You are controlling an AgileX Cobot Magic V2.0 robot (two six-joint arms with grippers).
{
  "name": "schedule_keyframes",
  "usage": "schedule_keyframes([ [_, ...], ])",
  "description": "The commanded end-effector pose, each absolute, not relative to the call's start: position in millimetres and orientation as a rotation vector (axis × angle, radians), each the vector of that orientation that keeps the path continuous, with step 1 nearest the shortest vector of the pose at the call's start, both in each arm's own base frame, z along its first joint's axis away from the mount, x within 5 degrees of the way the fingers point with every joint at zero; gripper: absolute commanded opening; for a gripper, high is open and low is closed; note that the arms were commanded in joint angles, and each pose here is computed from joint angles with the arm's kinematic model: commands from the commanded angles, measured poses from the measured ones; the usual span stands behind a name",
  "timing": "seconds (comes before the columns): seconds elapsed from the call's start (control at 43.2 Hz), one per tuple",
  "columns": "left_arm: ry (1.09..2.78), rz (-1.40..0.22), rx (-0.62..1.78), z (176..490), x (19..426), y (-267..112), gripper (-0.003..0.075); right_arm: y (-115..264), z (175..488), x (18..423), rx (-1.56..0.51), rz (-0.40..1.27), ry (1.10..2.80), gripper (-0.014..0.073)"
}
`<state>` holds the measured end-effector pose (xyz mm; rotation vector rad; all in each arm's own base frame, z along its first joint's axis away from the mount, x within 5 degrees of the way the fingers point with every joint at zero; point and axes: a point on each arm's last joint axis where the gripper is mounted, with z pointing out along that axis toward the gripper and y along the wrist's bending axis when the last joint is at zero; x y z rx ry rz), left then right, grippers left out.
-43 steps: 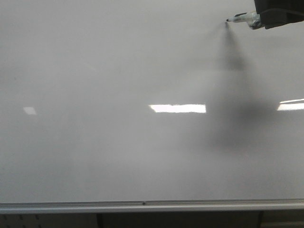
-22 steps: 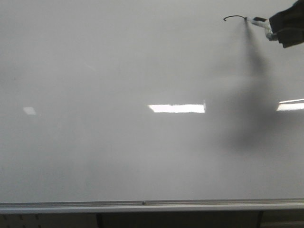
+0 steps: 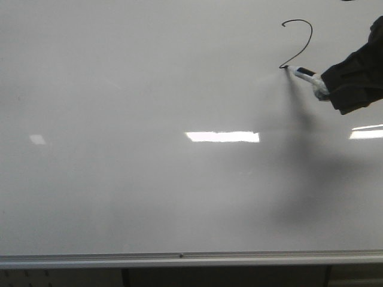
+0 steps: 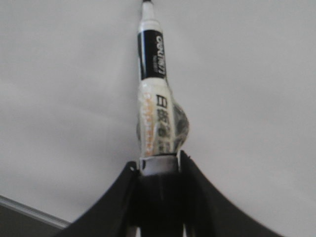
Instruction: Write number 2 on whiteboard
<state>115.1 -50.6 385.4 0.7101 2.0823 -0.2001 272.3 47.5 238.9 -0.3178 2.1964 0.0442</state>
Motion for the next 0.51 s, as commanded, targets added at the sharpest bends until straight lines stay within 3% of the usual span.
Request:
schedule_keyframes([
  [0.0, 2.002, -0.220, 0.657, 399, 117, -51, 0.0428, 30, 260, 277, -0.239, 0.002, 2.112, 0.0097],
  [0.116, 2.002, -0.220, 0.657, 399, 117, -51, 0.0428, 21, 261, 277, -0.204, -0.014, 2.123, 0.0097],
  [0.277, 2.000, -0.218, 0.661, 399, 117, -51, 0.0428, 36, 286, 267, -0.271, 0.042, 2.140, 0.0097],
  [0.486, 2.020, -0.226, 0.783, 397, 124, -58, 0.0429, 72, 329, 222, -0.614, 0.147, 2.305, 0.0097],
])
